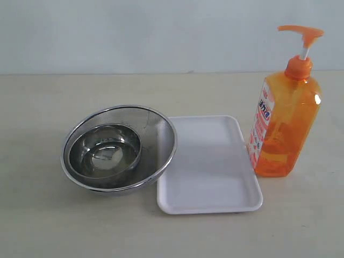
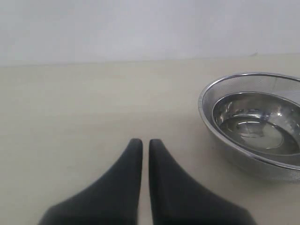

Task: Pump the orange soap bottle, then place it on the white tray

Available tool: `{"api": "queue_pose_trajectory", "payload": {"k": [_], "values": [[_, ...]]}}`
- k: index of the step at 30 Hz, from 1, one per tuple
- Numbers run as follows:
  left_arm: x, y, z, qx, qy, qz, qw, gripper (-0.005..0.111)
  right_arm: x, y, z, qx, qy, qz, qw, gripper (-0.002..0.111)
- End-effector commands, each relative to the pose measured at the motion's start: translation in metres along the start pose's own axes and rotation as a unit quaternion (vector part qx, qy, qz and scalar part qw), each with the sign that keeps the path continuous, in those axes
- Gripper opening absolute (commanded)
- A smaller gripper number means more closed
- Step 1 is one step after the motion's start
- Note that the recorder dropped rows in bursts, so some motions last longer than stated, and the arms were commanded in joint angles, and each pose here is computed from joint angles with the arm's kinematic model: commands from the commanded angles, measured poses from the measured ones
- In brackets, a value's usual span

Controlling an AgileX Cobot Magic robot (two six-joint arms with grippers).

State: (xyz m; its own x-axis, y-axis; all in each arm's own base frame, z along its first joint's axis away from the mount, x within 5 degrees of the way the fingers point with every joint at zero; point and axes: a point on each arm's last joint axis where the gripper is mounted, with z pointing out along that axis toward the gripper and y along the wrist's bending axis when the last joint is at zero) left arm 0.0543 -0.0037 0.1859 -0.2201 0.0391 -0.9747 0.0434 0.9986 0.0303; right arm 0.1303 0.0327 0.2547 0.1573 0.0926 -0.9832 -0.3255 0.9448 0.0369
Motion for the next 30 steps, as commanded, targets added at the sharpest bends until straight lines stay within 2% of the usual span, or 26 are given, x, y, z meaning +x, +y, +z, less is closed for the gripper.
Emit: {"api": "queue_pose_trajectory", "payload": {"k": [1,4,6,9,10,19,30], "values": [[0.001,0.000,0.000,-0.001,0.000,-0.001,1.000,0.005,0.015,0.001,0.009,-0.020,0.041,-0.001,0.999,0.008],[0.001,0.000,0.000,-0.001,0.000,-0.001,1.000,0.005,0.028,0.000,0.017,-0.030,0.071,0.005,0.997,0.027],[0.001,0.000,0.000,-0.001,0.000,-0.001,1.000,0.005,0.032,0.002,0.021,-0.048,0.072,0.005,0.996,0.051],[0.001,0.000,0.000,-0.001,0.000,-0.001,1.000,0.005,0.033,0.002,0.023,-0.055,0.063,-0.001,0.996,0.094],[0.001,0.000,0.000,-0.001,0.000,-0.001,1.000,0.005,0.033,0.003,0.024,-0.057,0.059,-0.004,0.997,0.103],[0.001,0.000,0.000,-0.001,0.000,-0.001,1.000,0.005,0.036,0.003,0.022,-0.055,0.065,-0.002,0.996,0.104],[0.001,0.000,0.000,-0.001,0.000,-0.001,1.000,0.005,0.026,-0.006,0.022,-0.010,0.006,0.008,1.000,0.104]]}}
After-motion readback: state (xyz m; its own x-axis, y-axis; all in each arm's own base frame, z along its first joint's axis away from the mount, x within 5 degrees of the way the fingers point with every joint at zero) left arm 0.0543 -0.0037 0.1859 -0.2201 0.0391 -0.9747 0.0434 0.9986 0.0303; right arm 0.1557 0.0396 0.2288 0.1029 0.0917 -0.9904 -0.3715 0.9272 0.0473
